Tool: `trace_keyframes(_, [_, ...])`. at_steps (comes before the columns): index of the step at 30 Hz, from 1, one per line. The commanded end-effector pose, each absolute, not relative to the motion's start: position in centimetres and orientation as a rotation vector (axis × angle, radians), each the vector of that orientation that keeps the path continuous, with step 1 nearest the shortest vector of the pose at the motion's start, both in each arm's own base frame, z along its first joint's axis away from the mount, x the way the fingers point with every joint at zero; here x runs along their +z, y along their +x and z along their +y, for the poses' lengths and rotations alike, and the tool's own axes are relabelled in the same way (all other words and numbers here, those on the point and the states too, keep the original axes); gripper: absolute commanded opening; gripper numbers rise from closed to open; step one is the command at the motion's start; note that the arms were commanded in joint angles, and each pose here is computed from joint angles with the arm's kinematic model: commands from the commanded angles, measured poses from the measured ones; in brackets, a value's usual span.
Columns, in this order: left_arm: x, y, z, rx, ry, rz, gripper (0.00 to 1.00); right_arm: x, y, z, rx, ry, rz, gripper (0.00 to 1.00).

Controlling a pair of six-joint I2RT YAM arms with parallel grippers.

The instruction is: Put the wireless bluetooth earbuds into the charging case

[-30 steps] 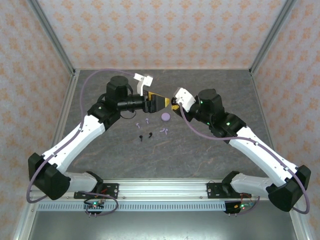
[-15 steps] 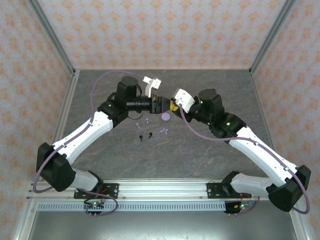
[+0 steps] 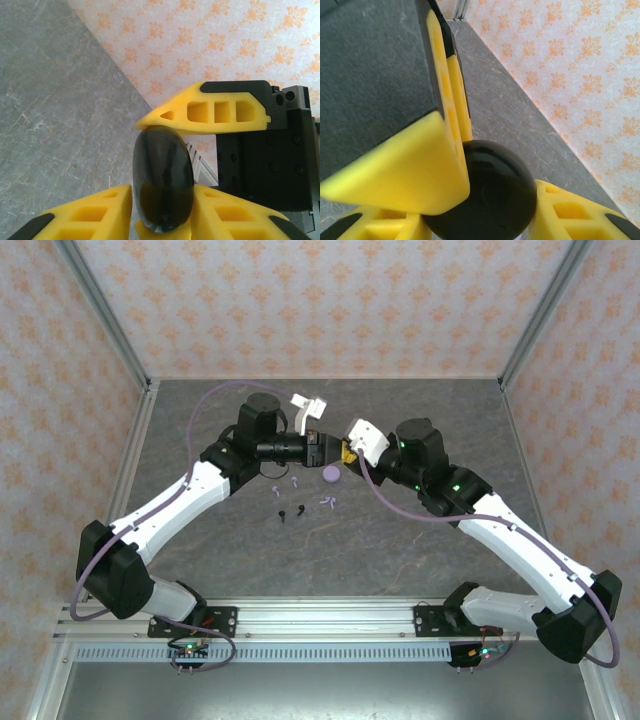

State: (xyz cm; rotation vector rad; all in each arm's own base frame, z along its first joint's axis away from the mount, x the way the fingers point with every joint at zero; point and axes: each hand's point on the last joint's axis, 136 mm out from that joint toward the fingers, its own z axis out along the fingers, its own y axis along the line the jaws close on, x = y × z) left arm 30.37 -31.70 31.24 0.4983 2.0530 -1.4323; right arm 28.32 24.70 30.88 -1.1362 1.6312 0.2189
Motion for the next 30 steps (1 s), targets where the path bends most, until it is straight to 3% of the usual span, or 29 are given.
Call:
trace_keyframes(1, [32.0,30.1,-32.3,-1.452,0.552,2.016,0.3,32.7,27.9,25.0,0.238,-1.126,1.585,0.4])
trace_keyframes(9, [32.2,29.7,-31.3,-1.354,0.584,2.0,0.21,32.4,27.7,24.1,0.227,-1.108,1.669,0.59])
trace_keyframes(15, [33.0,29.7,-30.1,-1.228,0.609,1.912,0.14,32.9,25.3,23.5,0.386,-1.083,1.705,0.85])
trace_keyframes(18, [33.7,29.4,-29.4,-1.167,0.642,1.831,0.13,33.8,24.3,23.0,0.523,-1.022,1.71,0.93])
trace_keyframes(24, [34.1,28.7,-28.0,-1.032,0.702,1.688,0.1,37.1,24.6,22.3,0.838,-0.834,1.666,0.94])
trace_keyframes(30, [34.2,27.5,-27.5,-0.999,0.744,1.615,0.07,37.3,25.4,23.9,0.987,-0.811,1.674,0.92])
